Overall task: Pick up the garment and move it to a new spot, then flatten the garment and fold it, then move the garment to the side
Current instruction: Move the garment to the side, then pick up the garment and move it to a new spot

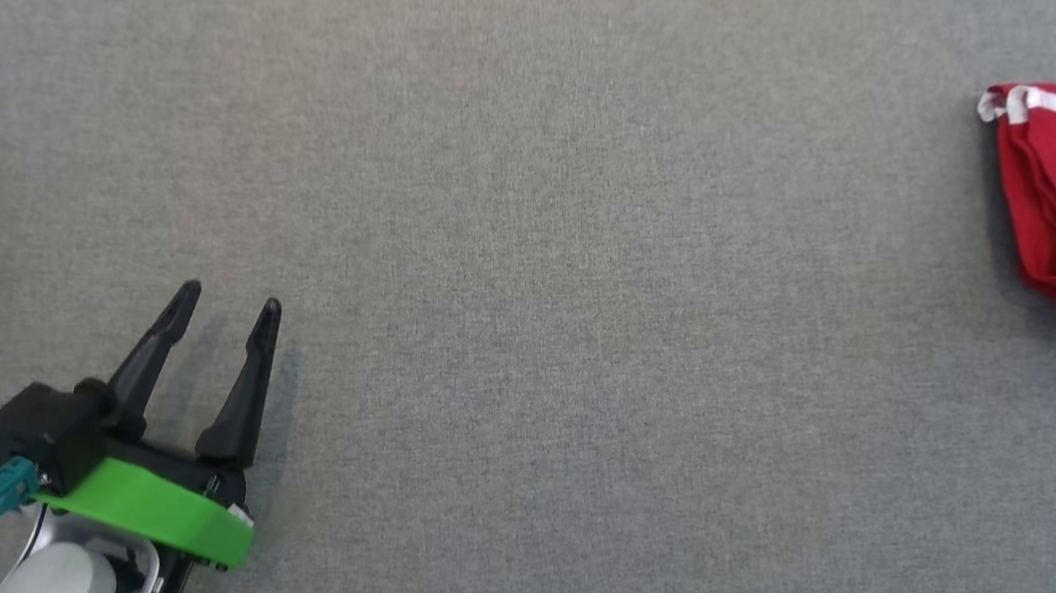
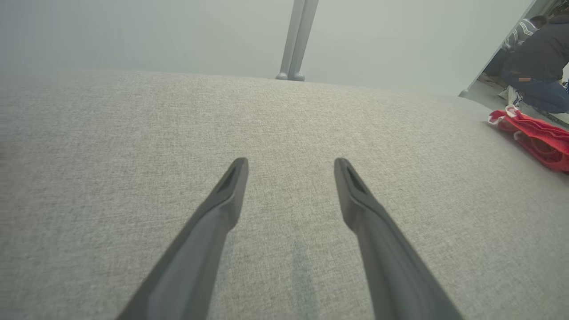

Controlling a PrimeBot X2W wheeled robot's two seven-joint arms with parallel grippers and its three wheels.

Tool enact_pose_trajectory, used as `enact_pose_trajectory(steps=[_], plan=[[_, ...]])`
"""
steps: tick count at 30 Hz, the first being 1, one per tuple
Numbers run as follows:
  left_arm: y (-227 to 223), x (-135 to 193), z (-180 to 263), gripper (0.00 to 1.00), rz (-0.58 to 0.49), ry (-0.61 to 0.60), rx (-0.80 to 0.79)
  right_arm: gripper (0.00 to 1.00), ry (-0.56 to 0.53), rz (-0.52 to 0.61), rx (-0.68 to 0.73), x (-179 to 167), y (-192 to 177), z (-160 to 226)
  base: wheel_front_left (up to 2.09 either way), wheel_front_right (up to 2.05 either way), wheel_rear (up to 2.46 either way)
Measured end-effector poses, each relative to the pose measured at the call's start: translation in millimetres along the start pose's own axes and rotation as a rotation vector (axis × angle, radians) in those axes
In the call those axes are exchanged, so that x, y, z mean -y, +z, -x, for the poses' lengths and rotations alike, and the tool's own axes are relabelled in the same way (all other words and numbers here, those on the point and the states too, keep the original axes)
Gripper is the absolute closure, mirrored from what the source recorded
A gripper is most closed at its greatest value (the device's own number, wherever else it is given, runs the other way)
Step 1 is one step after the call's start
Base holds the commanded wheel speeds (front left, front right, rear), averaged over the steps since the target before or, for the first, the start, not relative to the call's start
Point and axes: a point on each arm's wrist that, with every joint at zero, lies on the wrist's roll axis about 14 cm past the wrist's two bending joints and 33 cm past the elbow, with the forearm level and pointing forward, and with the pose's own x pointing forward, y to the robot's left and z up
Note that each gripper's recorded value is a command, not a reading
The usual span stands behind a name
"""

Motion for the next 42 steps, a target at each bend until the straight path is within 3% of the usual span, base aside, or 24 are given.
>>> enact_pose_trajectory(steps=[3, 9, 17, 23, 32, 42], plan=[[4.9, -4.3, 18.1, 0.0, -0.033, 0.031, 0.003, 0.0, 0.056, -0.004, 0.127, -13.3, 31.2, 24.4, 0.0, 0.0, 0.0], [24.8, -23.4, 48.5, 0.0, -0.057, 0.134, 0.058, 0.0, 0.12, -0.052, 0.253, -38.7, 43.4, 72.1, 0.0, 0.0, 0.0], [41.4, -42.4, 101.9, 0.0, -0.069, 0.264, 0.13, 0.0, 0.271, -0.155, 0.271, -121.6, 11.8, 133.8, 0.0, 0.0, 0.0], [42.6, -42.8, 128.8, 0.0, -0.077, 0.276, 0.155, 0.0, 0.269, -0.235, 0.215, -147.3, -16.6, 161.6, 0.0, 0.0, 0.0], [47.8, -51.0, 144.2, 0.0, -0.095, 0.304, 0.185, 0.0, 0.162, -0.292, 0.173, -135.8, -32.4, 172.4, 0.0, 0.0, 0.0], [42.9, -52.1, 142.1, 0.0, -0.093, 0.308, 0.175, 0.0, 0.134, -0.281, 0.097, -132.1, -57.4, 177.3, 0.0, 0.0, 0.0]])
